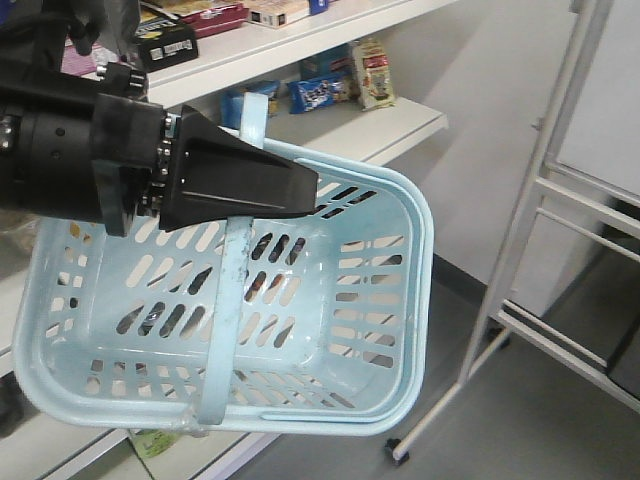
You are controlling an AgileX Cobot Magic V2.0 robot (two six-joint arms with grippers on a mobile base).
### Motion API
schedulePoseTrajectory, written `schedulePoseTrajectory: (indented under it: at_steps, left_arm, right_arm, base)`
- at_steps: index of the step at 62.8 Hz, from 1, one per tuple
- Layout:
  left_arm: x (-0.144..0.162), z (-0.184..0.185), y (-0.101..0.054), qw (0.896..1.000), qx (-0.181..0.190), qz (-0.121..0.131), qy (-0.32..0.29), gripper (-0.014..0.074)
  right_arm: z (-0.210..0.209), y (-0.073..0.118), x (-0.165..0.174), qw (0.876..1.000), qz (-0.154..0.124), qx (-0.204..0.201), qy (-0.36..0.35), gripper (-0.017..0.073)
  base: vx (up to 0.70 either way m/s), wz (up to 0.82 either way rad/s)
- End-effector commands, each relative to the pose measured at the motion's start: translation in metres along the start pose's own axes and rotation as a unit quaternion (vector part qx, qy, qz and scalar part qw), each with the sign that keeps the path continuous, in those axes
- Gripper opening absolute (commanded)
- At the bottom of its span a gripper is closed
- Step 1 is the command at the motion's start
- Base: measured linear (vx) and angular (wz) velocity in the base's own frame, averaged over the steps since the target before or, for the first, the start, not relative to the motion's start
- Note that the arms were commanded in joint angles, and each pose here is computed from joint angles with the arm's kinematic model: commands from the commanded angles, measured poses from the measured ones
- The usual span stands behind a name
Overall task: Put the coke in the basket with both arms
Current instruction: 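Carry the basket in the left gripper while driving to the snack shelves, then approach the shelf with the red Coca-Cola bottle, basket held in left gripper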
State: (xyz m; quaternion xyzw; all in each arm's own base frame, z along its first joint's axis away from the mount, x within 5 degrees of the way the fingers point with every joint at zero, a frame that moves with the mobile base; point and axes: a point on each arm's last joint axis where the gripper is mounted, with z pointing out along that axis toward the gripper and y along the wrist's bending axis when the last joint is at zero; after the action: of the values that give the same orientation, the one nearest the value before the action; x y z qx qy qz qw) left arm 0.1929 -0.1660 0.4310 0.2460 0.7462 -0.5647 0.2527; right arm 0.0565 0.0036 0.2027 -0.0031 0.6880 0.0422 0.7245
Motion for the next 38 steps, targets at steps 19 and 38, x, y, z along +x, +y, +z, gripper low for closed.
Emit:
schedulePoseTrajectory:
  at_steps: [19, 38]
  left_arm:
    - [-0.0061, -0.0073, -0.0211, 0.999, 0.035, 0.01, -0.038, -0.0006]
    - [-0.0061, -0.0073, -0.0211, 0.999, 0.035, 0.01, -0.038, -0.0006]
  right_arm:
    - [-0.001, -0.0002, -0.005, 0.999, -0.006, 0.001, -0.039, -0.0002]
    - [-0.001, -0.0002, -0.005, 0.999, -0.006, 0.001, -0.039, -0.0002]
  base:
    - [0.06, 0.47]
    - [0.03, 0.41]
